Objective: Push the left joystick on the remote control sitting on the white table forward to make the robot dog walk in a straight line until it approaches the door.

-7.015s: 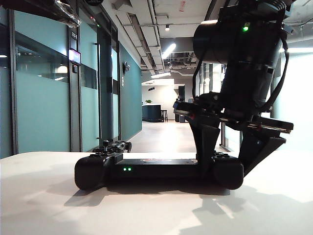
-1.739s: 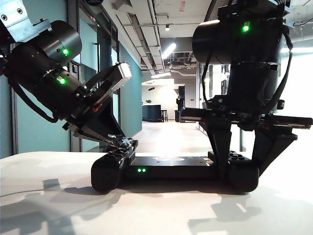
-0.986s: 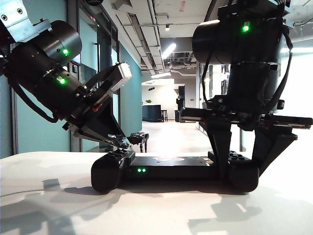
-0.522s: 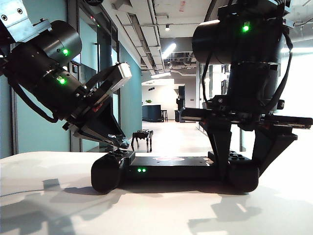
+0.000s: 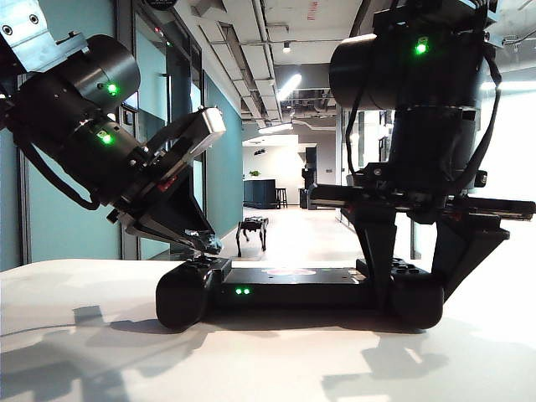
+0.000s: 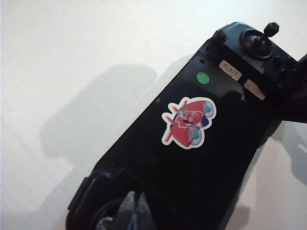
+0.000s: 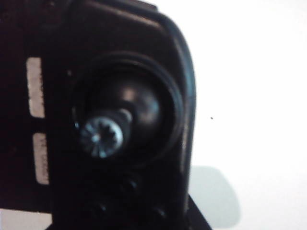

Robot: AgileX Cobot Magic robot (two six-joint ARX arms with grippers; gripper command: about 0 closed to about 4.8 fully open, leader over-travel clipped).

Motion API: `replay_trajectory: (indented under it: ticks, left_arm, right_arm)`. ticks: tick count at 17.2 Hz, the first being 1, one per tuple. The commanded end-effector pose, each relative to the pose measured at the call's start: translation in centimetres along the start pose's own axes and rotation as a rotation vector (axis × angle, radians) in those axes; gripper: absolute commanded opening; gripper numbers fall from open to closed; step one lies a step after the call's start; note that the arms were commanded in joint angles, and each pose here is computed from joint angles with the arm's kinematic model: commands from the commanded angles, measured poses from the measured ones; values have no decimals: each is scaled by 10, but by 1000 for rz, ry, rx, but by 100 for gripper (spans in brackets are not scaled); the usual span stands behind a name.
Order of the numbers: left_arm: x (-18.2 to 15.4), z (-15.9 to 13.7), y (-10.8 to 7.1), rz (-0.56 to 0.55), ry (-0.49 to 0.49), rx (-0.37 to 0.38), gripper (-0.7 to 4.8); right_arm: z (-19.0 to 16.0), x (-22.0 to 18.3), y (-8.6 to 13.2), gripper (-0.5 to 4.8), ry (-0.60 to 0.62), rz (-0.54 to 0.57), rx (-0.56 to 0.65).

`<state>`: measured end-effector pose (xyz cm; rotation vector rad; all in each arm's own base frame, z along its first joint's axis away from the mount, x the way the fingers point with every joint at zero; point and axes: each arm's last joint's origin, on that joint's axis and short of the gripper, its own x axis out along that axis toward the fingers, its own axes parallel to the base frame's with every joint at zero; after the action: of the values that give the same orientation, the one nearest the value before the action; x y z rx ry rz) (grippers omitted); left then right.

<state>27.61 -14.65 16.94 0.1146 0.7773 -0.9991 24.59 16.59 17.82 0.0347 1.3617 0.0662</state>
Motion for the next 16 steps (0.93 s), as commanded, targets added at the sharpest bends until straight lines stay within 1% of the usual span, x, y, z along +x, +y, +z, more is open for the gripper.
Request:
replay_trajectory:
  ticks: [1, 2, 3, 4, 5, 6, 8, 9, 10, 11, 12, 14, 16]
  left_arm:
    - [0, 1, 1, 6, -10, 4, -5]
    - [-1, 2, 0, -3, -12, 1, -5]
    - [-4, 6, -2, -31, -4, -20, -6]
    - [-13, 13, -6, -49, 20, -39, -5]
    - [-25, 23, -12, -49, 28, -44, -5]
    - [-37, 32, -18, -46, 13, -36, -5]
    - [-68, 53, -31, 18, -60, -46, -6]
    - [-88, 65, -40, 78, -114, -56, -6]
    - [-106, 74, -48, 139, -164, -78, -5]
    - [-124, 81, -56, 185, -216, -117, -5]
    - [-139, 86, -63, 204, -260, -124, -6]
    - [-173, 90, -82, 232, -368, -95, -5]
    - [-205, 85, -102, 272, -469, -56, -5]
  right_arm:
    - [-3, -1, -1, 209, 29, -1, 1]
    - [-3, -1, -1, 209, 29, -1, 0]
    - [-3, -1, -1, 209, 29, -1, 0]
    - [-3, -1, -1, 209, 29, -1, 0]
    - [-3, -1, -1, 209, 28, -1, -1]
    - [-3, -1, -1, 209, 26, 0, -3]
    - [-2, -1, -1, 209, 22, 2, -7]
    - [-2, -1, -1, 209, 19, 1, -18]
    - [-2, -1, 0, 210, 16, 2, -32]
    - [-1, -1, 0, 210, 12, 0, -32]
    - [-1, -1, 0, 210, 8, 3, -32]
    - [0, -1, 1, 210, -6, 12, -31]
    - [1, -1, 0, 210, -19, -4, -30]
